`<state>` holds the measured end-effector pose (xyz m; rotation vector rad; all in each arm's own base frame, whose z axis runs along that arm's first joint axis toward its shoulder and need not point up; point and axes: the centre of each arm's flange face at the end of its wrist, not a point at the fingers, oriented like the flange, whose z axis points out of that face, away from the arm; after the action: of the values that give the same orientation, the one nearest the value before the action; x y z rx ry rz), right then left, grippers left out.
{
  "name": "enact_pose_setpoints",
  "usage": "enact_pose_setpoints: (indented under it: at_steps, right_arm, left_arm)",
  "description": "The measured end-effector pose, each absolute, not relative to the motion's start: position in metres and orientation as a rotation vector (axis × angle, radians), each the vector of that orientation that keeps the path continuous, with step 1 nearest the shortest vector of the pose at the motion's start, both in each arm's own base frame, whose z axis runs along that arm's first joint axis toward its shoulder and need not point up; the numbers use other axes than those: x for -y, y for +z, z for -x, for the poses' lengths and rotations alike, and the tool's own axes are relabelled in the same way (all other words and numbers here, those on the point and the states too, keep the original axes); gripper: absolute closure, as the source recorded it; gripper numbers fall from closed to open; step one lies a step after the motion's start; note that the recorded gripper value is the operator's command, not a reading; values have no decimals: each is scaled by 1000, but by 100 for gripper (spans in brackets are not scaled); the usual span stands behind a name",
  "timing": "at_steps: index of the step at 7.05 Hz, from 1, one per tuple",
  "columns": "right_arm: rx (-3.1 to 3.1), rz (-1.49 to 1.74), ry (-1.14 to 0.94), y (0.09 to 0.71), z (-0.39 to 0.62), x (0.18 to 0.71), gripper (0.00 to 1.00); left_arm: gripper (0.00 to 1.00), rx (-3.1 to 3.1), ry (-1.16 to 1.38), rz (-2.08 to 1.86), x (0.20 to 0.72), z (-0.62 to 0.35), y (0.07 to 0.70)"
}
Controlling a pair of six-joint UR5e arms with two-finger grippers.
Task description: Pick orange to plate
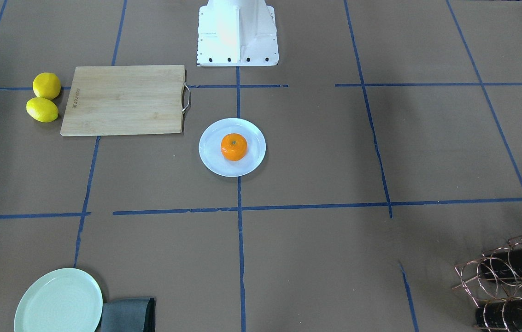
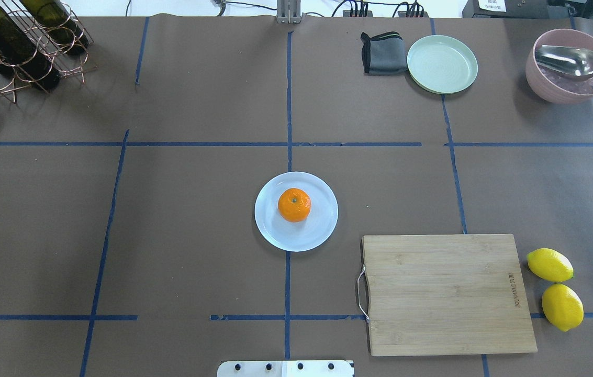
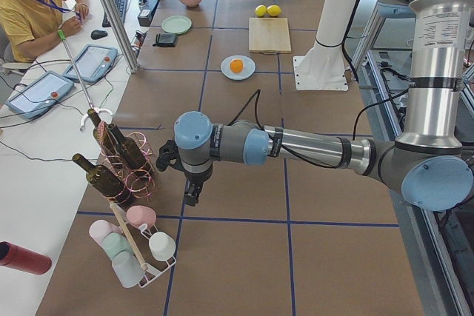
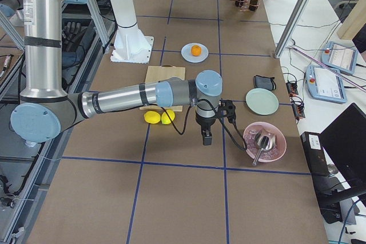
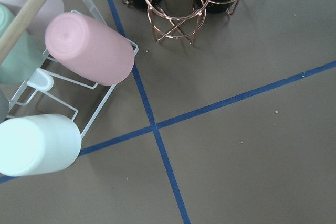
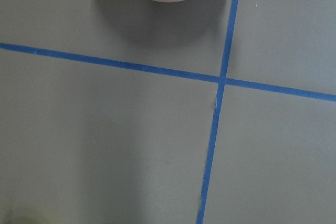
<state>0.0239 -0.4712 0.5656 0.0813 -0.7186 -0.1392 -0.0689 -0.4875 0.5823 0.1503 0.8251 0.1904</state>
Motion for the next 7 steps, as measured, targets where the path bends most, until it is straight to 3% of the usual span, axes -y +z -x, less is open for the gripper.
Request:
enact_pose_setpoints:
  at_steps: [7]
  right_arm:
    - [798,-19,-229,616,-6,477,0]
  left_arm:
    - [0,-818,258,-270,483,63,596]
